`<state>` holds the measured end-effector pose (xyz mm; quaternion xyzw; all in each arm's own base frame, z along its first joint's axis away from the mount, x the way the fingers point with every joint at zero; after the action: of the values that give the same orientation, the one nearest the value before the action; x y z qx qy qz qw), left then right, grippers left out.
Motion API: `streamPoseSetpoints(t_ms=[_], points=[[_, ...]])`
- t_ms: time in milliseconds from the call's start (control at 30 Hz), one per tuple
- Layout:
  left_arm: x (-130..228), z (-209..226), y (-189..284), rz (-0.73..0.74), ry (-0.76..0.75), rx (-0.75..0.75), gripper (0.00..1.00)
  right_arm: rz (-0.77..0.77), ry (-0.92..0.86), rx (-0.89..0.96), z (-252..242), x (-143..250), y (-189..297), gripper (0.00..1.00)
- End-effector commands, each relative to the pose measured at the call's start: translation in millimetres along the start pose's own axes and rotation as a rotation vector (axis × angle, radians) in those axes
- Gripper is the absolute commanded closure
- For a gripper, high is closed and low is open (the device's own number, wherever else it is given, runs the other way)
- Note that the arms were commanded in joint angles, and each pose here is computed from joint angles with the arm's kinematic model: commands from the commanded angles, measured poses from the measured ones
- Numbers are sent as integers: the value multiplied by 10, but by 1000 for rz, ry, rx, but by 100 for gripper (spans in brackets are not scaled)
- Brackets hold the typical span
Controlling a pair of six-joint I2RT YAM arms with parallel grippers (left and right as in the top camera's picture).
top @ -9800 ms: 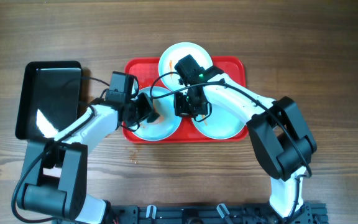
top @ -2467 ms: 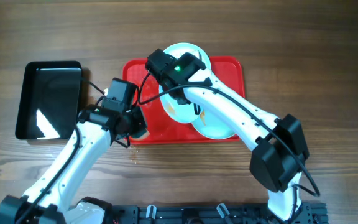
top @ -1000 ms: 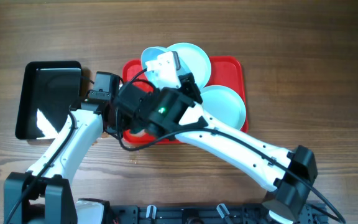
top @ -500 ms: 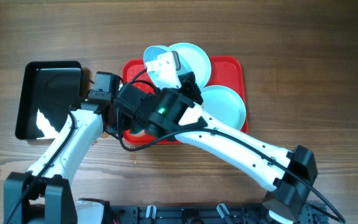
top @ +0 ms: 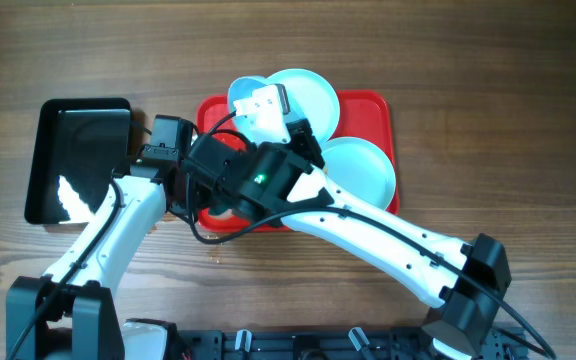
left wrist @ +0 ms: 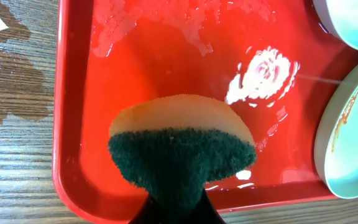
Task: Clean dirty plates on tray and stack at the side
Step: 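Carry the plate with the right gripper to the table's right side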
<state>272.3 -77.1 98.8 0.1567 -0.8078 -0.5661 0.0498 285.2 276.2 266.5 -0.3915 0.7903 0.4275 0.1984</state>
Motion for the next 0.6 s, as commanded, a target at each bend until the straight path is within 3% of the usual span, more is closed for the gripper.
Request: streamPoseSetpoints(t_ms=[0, 333, 467, 567], points=[[-56, -75, 36, -11, -15, 25, 96, 92, -20, -104, 196, 221, -52, 96], [-52, -72, 36, -9, -6, 24, 96, 41, -60, 15, -35, 152, -21, 96], [-52, -73, 36, -9, -6, 24, 96, 131, -43, -44, 187, 367, -245, 96], [-49, -71, 36, -7, -5, 23, 96, 137, 16, 49, 132, 504, -347, 96]])
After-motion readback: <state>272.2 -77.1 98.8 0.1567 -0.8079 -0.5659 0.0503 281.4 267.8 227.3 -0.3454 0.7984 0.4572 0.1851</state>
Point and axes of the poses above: each gripper's point midway between its finger pads, its own y axis back along the fingers, its own z axis along the line the jaws close on, x = y × z, the point moved 5 cm from there along y, back along the fingers, and after that the axes turned 3 degrees about y, right-handed, at the moved point
